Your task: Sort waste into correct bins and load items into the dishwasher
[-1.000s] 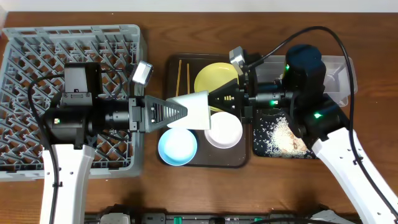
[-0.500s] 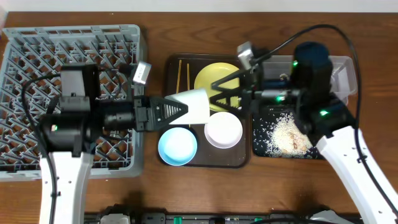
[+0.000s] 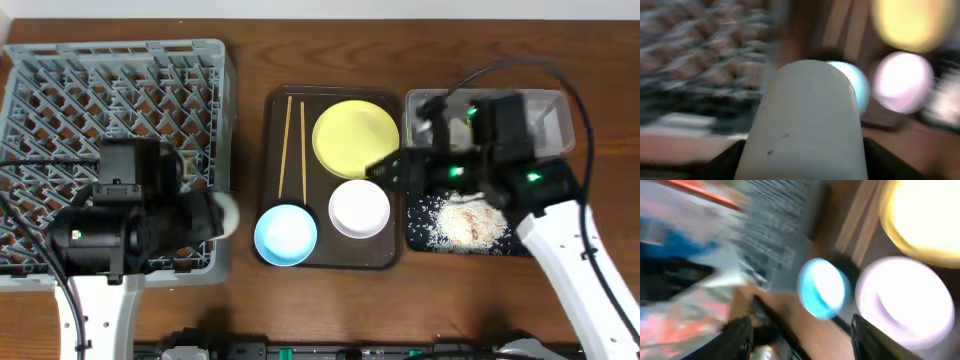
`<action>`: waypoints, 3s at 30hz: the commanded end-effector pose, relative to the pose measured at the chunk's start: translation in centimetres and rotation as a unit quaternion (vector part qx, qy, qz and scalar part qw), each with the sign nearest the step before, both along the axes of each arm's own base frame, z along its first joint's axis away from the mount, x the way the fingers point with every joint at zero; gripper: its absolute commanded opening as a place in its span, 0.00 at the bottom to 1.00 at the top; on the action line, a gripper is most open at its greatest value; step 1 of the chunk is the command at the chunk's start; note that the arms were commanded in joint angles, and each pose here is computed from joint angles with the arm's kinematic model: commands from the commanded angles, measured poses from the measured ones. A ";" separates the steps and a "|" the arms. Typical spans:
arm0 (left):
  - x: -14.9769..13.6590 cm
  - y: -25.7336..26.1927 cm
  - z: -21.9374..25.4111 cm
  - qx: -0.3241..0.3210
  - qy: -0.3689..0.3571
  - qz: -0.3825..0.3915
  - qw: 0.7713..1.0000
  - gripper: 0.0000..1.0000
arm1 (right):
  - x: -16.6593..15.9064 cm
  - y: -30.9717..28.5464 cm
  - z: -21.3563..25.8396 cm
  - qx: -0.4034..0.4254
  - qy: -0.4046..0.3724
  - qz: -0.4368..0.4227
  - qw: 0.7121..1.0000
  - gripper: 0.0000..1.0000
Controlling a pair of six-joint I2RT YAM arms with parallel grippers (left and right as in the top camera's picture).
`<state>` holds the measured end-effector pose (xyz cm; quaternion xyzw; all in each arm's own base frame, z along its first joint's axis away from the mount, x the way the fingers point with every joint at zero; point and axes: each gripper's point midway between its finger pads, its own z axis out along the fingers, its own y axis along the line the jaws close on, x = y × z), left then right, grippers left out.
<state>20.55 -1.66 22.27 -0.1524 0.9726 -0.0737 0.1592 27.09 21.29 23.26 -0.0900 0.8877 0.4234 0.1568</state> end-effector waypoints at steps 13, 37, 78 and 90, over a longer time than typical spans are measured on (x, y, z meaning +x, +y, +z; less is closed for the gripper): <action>1.9 5.4 -5.8 0.133 0.013 0.100 0.986 0.54 | -3.5 3.6 -3.6 -0.178 -0.076 0.044 0.980 0.65; -2.2 6.6 -8.7 0.113 0.104 0.157 0.976 0.56 | -4.0 3.6 -3.8 -0.181 -0.069 0.047 0.980 0.66; 1.0 -4.5 12.0 -0.086 -0.235 -0.174 0.952 0.98 | 3.3 -4.0 -1.6 -0.223 -0.088 -0.107 0.965 0.59; 1.0 -4.4 11.9 -0.083 -0.235 -0.172 0.953 0.98 | 0.1 2.2 -7.8 -0.278 -0.036 -0.017 0.960 0.55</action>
